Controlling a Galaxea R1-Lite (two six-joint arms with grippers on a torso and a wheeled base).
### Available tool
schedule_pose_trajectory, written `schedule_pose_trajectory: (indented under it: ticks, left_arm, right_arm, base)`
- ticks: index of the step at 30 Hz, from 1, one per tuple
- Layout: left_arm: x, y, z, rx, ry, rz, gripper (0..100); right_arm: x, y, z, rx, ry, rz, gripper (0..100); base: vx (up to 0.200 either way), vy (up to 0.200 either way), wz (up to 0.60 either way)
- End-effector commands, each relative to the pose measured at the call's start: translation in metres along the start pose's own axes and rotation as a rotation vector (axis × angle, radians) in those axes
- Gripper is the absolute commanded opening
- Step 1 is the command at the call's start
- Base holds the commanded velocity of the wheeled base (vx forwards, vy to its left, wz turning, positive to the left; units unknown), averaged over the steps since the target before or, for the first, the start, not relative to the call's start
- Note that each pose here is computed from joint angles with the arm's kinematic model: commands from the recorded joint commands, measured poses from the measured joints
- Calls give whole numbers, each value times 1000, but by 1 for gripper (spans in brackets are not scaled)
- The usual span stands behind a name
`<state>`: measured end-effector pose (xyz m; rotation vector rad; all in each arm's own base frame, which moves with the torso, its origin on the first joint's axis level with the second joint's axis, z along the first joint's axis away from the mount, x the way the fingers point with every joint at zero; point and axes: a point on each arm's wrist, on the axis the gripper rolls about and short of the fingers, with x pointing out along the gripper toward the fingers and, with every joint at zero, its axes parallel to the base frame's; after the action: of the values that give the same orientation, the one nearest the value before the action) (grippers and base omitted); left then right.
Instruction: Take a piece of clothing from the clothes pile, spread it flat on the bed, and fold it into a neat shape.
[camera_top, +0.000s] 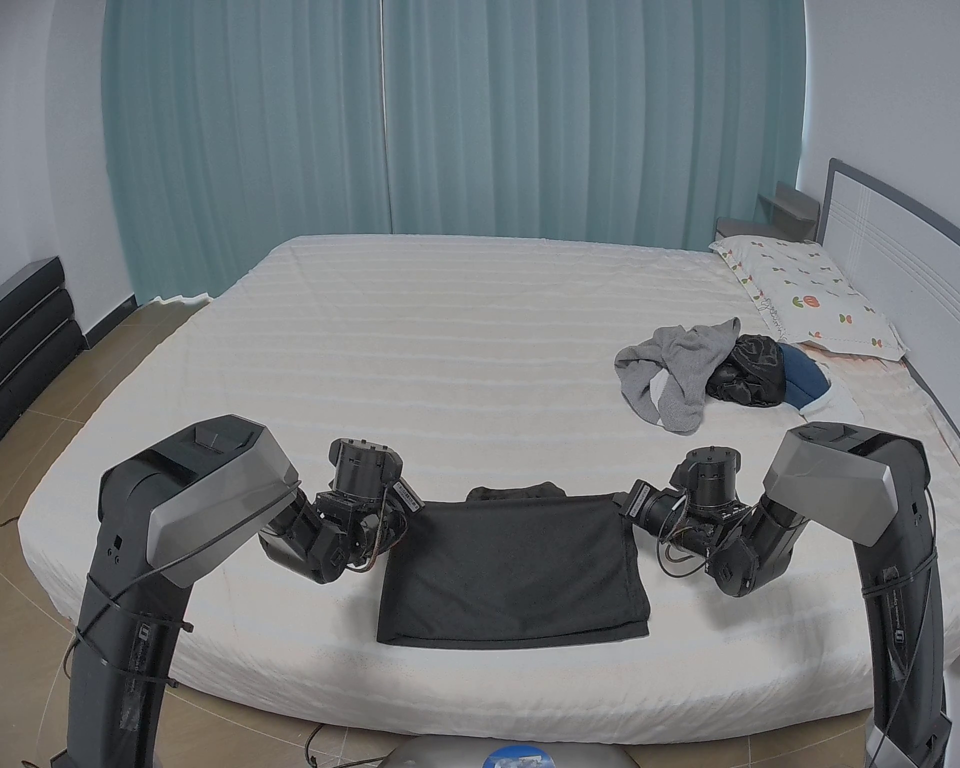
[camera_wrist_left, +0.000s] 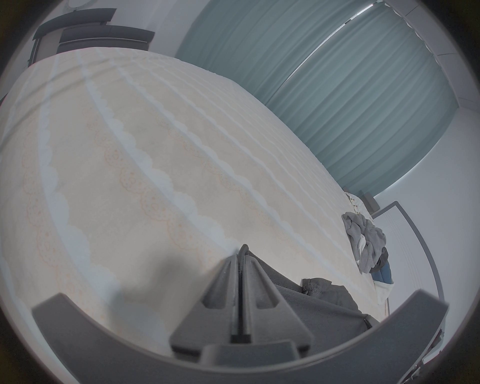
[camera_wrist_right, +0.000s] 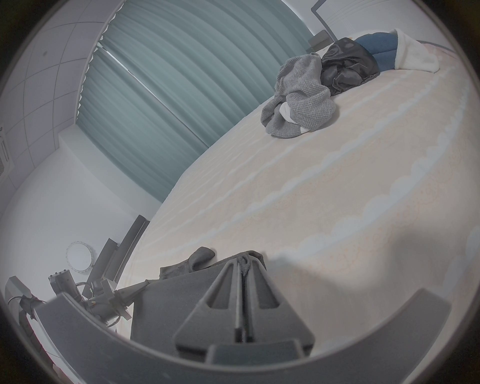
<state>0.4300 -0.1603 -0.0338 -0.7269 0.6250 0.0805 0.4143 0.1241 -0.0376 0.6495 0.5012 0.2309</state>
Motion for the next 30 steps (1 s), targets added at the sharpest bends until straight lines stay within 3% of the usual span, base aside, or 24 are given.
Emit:
schedule_pose_trajectory:
  ticks: [1, 7, 11, 16, 23, 30]
  left_arm:
    - [-1, -1, 1, -1, 0, -3, 100]
    - [-3, 2, 6, -29, -3, 5, 100]
    - [-22, 2, 25, -93, -23, -2, 100]
    - [-47, 3, 29, -123, 64, -49, 100]
    - [-53, 6, 26, -157, 103, -52, 100]
    - [-52, 5, 25, -155, 107, -51, 100]
  right_arm:
    - [-1, -1, -1, -1, 4, -2, 100]
    - [-16, 2, 6, 2, -1, -5, 100]
    - [-45, 4, 10, 8, 34, -11, 100]
    - [-77, 5, 8, 11, 108, 2, 100]
    - [-113, 1, -8, -40, 252, 31, 100]
    - [-114, 1, -14, -61, 269, 37, 100]
  base:
    - [0, 0, 0]
    - [0, 0, 0]
    - [0, 0, 0]
    - [0, 0, 0]
    - [-200, 0, 0]
    - [-57, 0, 0]
